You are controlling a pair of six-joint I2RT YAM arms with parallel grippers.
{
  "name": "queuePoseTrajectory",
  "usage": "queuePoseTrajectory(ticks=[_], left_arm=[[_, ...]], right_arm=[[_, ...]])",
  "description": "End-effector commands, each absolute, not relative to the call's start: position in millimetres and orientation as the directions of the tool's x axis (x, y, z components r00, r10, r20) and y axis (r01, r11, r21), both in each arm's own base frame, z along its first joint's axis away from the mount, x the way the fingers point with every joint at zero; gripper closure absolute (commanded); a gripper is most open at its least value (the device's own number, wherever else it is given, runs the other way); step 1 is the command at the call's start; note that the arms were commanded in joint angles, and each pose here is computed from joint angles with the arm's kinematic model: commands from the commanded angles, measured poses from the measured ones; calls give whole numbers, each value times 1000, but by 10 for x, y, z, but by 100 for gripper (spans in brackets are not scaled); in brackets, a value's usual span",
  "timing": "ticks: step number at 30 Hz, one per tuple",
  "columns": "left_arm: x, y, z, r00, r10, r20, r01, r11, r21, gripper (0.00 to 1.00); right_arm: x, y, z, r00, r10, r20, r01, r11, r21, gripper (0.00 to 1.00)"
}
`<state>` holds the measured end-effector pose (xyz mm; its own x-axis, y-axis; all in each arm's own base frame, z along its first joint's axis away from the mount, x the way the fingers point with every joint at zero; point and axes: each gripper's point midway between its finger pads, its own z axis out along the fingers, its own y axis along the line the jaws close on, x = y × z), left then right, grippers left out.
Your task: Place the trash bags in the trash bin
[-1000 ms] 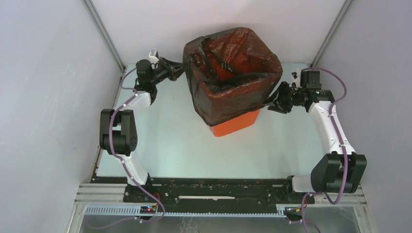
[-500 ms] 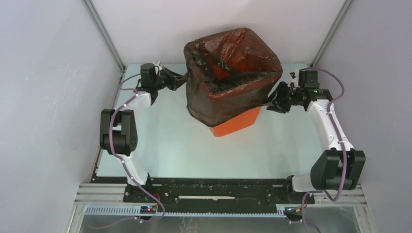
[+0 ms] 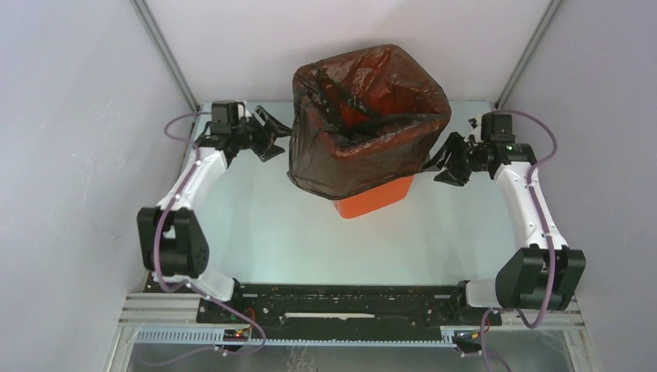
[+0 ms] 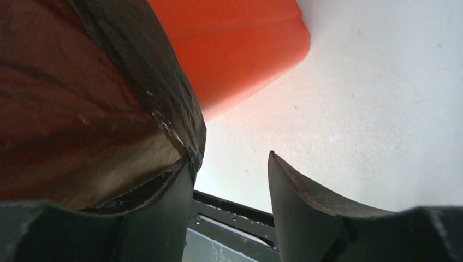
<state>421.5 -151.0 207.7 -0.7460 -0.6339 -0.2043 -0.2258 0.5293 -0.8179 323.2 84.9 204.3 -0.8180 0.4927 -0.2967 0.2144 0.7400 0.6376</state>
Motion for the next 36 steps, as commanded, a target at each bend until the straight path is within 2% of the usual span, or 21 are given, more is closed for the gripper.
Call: queuePoseTrajectory(ticks=[1, 5, 11, 16, 21, 26, 29, 36], left_arm=[[3879, -1310, 2494, -689, -628, -362, -160, 619, -769, 21], [3620, -1227, 2651, -659, -632, -408, -146, 640, -755, 16], [3247, -1253, 2947, -645, -619, -448, -75, 634, -770, 14], [2925, -1396, 3049, -667, -597, -445, -26, 616, -787, 14], [2706, -1576, 3114, -683, -580, -444, 15, 597, -802, 13], [2544, -1651, 3183, -689, -552, -469, 54, 607, -793, 12], [2446, -1636, 3138, -694, -539, -477, 52, 623, -780, 12], [2239, -1544, 3059, -689, -545, -478, 32, 636, -771, 12]], right_arm=[[3058, 602, 2480, -755, 479, -448, 182, 809, 559, 37], [3015, 521, 2832, -694, 485, -532, 155, 823, 547, 26], [3001, 500, 3456, -622, 497, -605, 121, 824, 553, 23], [3066, 504, 4312, -459, 468, -755, 9, 852, 523, 25], [3387, 1042, 4943, -344, 397, -851, -239, 839, 488, 30], [3821, 1744, 4981, -381, 310, -871, -388, 801, 455, 32], [4118, 2105, 4748, -403, 227, -887, -438, 803, 405, 33], [4547, 2524, 3953, -514, 122, -849, -398, 843, 362, 40]])
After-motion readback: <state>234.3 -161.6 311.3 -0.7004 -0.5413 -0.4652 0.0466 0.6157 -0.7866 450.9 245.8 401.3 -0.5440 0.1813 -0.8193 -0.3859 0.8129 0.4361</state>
